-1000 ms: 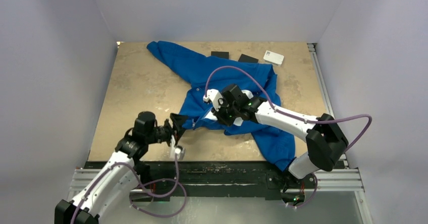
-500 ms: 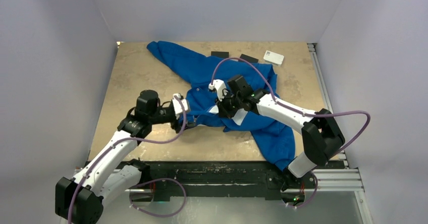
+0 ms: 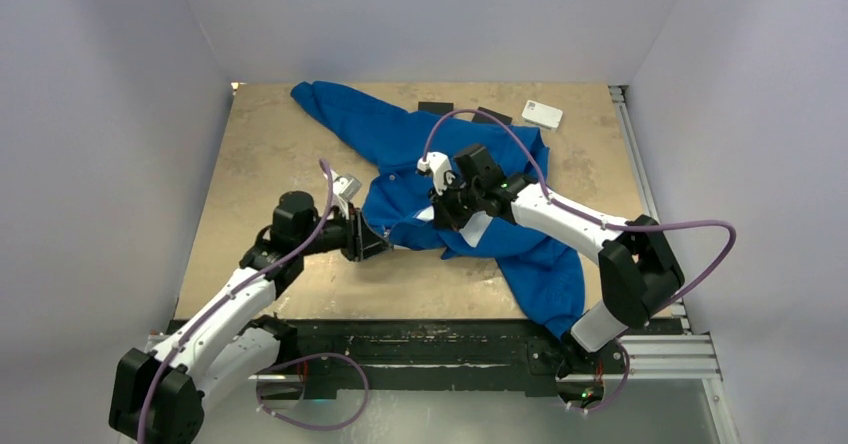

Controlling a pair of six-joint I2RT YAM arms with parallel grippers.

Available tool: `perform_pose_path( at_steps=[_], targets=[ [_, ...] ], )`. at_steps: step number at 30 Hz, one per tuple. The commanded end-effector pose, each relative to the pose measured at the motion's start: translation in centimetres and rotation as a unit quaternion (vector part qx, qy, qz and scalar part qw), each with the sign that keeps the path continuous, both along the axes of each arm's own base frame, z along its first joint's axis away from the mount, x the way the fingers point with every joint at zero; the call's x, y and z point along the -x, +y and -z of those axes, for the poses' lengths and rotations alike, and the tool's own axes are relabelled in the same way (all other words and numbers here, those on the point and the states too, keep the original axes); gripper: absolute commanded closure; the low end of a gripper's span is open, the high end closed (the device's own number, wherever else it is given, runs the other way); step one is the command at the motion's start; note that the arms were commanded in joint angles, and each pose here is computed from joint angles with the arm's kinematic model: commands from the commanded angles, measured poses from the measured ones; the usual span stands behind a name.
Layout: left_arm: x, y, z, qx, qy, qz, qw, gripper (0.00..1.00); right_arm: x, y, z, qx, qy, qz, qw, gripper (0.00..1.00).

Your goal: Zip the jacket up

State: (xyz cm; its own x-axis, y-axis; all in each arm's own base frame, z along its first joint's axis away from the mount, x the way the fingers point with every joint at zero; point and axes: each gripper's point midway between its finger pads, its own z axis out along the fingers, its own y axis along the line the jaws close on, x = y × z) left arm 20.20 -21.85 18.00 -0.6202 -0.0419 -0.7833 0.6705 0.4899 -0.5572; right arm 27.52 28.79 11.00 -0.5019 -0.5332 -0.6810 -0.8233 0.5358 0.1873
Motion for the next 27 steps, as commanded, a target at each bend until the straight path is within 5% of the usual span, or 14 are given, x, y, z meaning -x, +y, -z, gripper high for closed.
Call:
perform_pose_path(
  at_steps=[1,8,13,27],
  targets=[
    [1.1,0.1,3.9,0.017,0.148,-0.047,0.988,0.71,-1.5,0.9,-3.8,-0.046,-0.038,0.007,0.998,0.92],
    [1.7,0.4,5.7,-0.003,0.203,-0.076,0.976,0.48,-1.7,0.7,-4.1,-0.047,-0.039,0.013,0.998,0.92],
    [0.1,2.7,6.5,-0.044,0.207,-0.168,0.963,0.36,-1.6,0.9,-4.1,-0.051,-0.034,0.009,0.998,0.91],
    [-5.3,4.4,2.8,0.06,0.162,-0.249,0.953,0.34,-0.6,2.1,-5.1,-0.091,-0.01,-0.005,0.996,0.9]
  ],
)
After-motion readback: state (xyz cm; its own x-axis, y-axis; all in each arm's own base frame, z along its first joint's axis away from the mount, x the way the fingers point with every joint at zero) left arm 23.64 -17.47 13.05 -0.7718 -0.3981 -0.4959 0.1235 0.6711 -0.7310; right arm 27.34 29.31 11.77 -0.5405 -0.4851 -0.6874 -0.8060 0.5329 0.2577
